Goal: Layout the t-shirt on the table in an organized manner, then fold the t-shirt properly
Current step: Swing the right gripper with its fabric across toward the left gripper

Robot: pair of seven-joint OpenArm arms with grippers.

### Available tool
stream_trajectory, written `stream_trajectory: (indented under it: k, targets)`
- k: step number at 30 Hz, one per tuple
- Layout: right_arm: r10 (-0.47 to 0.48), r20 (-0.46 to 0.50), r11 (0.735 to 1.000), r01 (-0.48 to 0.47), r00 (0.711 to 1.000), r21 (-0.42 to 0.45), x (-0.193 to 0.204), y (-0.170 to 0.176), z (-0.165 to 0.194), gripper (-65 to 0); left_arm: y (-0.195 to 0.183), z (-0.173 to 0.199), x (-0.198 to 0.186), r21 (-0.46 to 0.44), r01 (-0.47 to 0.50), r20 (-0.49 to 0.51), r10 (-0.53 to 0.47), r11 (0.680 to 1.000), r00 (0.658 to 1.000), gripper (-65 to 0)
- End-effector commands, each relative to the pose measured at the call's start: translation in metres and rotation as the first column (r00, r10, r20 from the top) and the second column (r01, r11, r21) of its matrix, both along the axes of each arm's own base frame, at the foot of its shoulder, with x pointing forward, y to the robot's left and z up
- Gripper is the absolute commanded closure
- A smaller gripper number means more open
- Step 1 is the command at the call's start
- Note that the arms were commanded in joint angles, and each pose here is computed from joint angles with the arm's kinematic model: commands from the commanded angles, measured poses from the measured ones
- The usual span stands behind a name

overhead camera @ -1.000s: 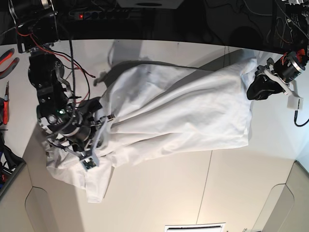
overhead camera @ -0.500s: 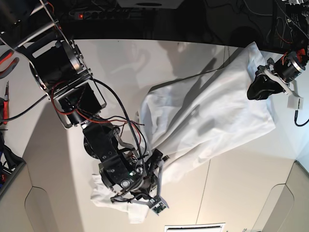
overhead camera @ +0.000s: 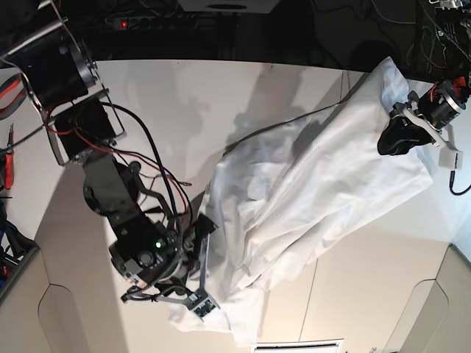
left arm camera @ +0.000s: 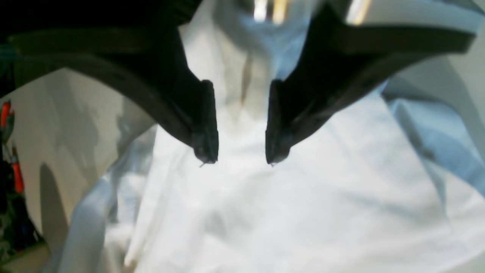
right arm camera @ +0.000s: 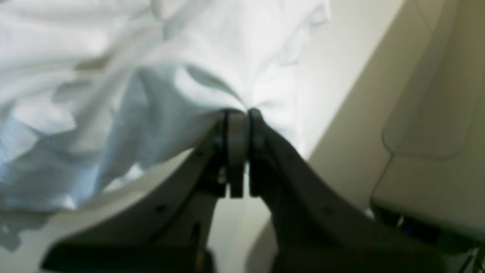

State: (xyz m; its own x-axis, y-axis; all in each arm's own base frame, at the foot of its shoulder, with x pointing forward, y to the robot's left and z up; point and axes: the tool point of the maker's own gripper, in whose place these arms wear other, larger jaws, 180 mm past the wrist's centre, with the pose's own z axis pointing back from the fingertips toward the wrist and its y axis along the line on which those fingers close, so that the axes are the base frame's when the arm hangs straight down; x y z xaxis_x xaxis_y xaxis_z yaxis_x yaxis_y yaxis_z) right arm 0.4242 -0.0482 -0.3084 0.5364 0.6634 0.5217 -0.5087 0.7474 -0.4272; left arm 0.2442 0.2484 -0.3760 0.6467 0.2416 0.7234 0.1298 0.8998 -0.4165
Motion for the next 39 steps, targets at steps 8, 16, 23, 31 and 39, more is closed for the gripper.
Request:
stream_trajectory:
  k: [8,16,23,31,39]
  targets:
    - [-0.027,0.005,0.996,0.027,1.000,-0.080,-0.052,-0.042,-0.027,0.0,0.016,0.063,0.042,-0.069,-0.052,0.237,0.067,0.996,0.969,-17.4]
    - [-0.003,-0.015,0.994,0.001,1.000,-0.112,-0.103,-0.055,-0.039,0.0,-0.047,0.065,0.081,0.020,0.151,0.238,-0.151,0.988,0.959,0.0]
    - [0.027,0.008,0.996,-0.027,1.000,-0.082,-0.124,-0.045,-0.031,0.0,-0.117,0.017,0.084,0.161,0.399,0.078,-0.414,0.903,0.907,0.0]
    - [0.071,0.089,0.997,-0.073,0.993,0.026,-0.104,-0.018,-0.009,0.0,-0.116,-0.072,0.047,0.018,0.385,-0.143,-0.379,0.923,0.914,0.0]
    - [0.147,0.211,0.947,-0.199,0.966,0.251,-0.062,0.060,0.045,0.0,-0.111,-0.102,0.024,0.026,0.411,-0.256,-0.391,0.911,0.884,0.0]
